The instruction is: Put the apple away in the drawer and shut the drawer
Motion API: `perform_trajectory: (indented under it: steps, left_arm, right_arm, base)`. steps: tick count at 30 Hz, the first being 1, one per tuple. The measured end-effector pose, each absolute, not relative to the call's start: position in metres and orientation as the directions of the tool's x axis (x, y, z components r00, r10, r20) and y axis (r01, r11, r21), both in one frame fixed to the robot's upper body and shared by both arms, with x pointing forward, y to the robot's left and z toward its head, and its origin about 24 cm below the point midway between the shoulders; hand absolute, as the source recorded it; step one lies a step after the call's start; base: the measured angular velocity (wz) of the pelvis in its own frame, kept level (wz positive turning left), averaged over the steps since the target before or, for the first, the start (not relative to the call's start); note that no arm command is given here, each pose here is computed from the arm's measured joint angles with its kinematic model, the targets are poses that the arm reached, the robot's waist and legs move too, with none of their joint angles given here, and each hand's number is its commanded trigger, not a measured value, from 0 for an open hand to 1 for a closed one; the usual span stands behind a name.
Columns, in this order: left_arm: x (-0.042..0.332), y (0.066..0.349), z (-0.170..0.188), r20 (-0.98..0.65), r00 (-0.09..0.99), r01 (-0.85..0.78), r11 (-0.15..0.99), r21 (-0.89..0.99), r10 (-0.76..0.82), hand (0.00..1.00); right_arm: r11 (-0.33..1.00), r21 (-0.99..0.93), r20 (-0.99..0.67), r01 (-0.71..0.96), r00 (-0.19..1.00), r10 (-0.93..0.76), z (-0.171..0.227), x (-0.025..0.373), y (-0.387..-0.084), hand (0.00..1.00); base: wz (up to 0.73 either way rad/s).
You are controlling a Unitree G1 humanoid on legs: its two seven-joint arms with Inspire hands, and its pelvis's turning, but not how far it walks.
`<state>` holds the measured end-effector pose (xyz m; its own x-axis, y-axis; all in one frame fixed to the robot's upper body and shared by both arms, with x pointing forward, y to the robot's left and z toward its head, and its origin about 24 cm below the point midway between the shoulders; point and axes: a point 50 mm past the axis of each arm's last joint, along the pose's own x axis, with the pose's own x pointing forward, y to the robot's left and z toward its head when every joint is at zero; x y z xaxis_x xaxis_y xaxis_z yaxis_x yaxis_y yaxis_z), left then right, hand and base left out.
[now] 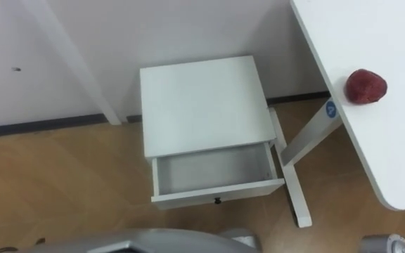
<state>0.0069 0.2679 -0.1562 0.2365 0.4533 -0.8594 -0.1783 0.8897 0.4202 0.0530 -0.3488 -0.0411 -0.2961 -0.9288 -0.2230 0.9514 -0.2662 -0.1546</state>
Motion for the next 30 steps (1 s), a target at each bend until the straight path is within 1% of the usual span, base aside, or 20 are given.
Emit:
perform_trajectory:
  steps: [4,6,9,12,14,18,21,24,30]
  left_arm:
    - [0.01,0.267,-0.157,-0.86,0.245,-0.169,0.894,0.416,0.447,0.0]
    - [0.013,0.265,-0.157,-0.862,0.254,-0.155,0.898,0.412,0.439,0.0]
    - [0.013,0.263,-0.158,-0.863,0.265,-0.135,0.903,0.408,0.43,0.0]
    - [0.013,0.262,-0.158,-0.865,0.268,-0.127,0.905,0.405,0.425,0.0]
    - [0.013,0.261,-0.158,-0.867,0.27,-0.122,0.908,0.401,0.419,0.0]
    - [0.014,0.258,-0.159,-0.874,0.279,-0.096,0.917,0.388,0.398,0.0]
    - [0.015,0.256,-0.159,-0.875,0.283,-0.096,0.919,0.381,0.393,0.0]
    - [0.013,0.258,-0.159,-0.875,0.277,-0.098,0.918,0.385,0.396,0.0]
    - [0.009,0.258,-0.159,-0.878,0.268,-0.094,0.917,0.387,0.398,0.0]
  right_arm:
    - [-0.213,-0.136,-0.087,0.968,-0.226,-0.97,-0.023,0.074,-0.345,0.0]
    - [-0.163,-0.138,0.018,0.977,-0.162,-0.987,-0.012,0.088,-0.342,0.0]
    - [-0.089,-0.121,0.119,0.989,-0.074,-0.99,0.002,0.102,-0.335,0.0]
    - [-0.05,-0.086,0.184,0.995,-0.033,-0.982,0.015,0.111,-0.331,0.0]
    - [-0.004,-0.089,0.208,0.996,0.015,-0.978,0.018,0.117,-0.327,0.0]
    - [0.15,-0.109,0.202,0.983,0.17,-0.965,0.017,0.132,-0.313,0.0]
    - [0.22,-0.124,0.188,0.967,0.241,-0.952,0.015,0.138,-0.306,0.0]
    - [0.281,-0.114,0.193,0.953,0.299,-0.935,0.019,0.144,-0.302,0.0]
    - [0.358,-0.113,0.229,0.927,0.375,-0.898,0.027,0.151,-0.297,0.0]
  base:
    - [-0.05]
    - [-0.02]
    - [0.0]
    - [0.0]
    - [0.0]
    - [-0.02]
    - [-0.04]
    - [0.0]
    - [0.01]
